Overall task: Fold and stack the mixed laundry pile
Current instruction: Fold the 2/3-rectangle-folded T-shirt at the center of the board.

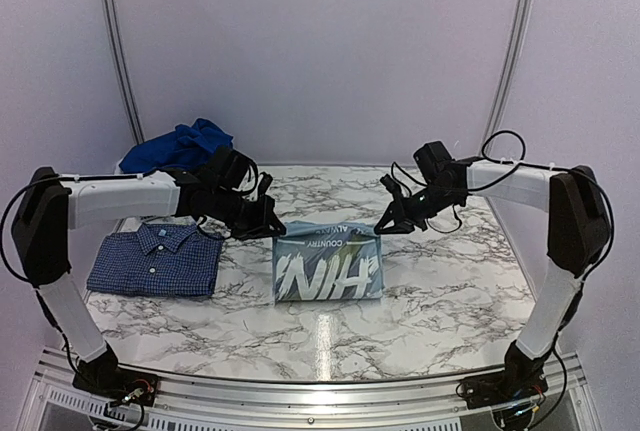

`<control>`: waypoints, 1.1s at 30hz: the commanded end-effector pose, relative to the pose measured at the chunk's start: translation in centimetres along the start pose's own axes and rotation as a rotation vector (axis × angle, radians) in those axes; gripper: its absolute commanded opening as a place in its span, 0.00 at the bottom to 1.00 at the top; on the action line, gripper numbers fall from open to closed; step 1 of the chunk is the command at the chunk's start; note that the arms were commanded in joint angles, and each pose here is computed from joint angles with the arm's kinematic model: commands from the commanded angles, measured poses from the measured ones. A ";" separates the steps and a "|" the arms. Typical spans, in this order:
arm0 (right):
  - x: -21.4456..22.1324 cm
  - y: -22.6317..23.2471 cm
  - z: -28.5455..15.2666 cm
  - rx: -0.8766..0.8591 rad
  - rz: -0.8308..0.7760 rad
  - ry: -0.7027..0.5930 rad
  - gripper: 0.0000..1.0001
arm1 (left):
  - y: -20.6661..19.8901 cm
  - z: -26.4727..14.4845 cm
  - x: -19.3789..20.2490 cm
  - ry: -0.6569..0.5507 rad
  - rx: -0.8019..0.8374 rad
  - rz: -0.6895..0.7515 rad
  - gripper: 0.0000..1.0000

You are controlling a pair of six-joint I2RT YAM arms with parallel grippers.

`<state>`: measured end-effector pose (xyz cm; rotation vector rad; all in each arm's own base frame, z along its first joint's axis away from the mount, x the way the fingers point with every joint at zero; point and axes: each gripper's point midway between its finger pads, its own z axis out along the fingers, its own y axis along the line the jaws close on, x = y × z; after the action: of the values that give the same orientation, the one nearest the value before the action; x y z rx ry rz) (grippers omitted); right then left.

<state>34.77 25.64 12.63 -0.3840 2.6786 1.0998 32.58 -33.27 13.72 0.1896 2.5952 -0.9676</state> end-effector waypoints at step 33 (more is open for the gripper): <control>-13.1 -9.4 -3.2 0.042 0.095 -0.166 0.51 | 8.0 3.7 -12.6 -0.144 -0.132 -0.076 0.70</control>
<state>47.31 21.69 6.86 -0.1571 2.7355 1.0946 46.05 -32.22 7.25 0.0022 2.6418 -0.8922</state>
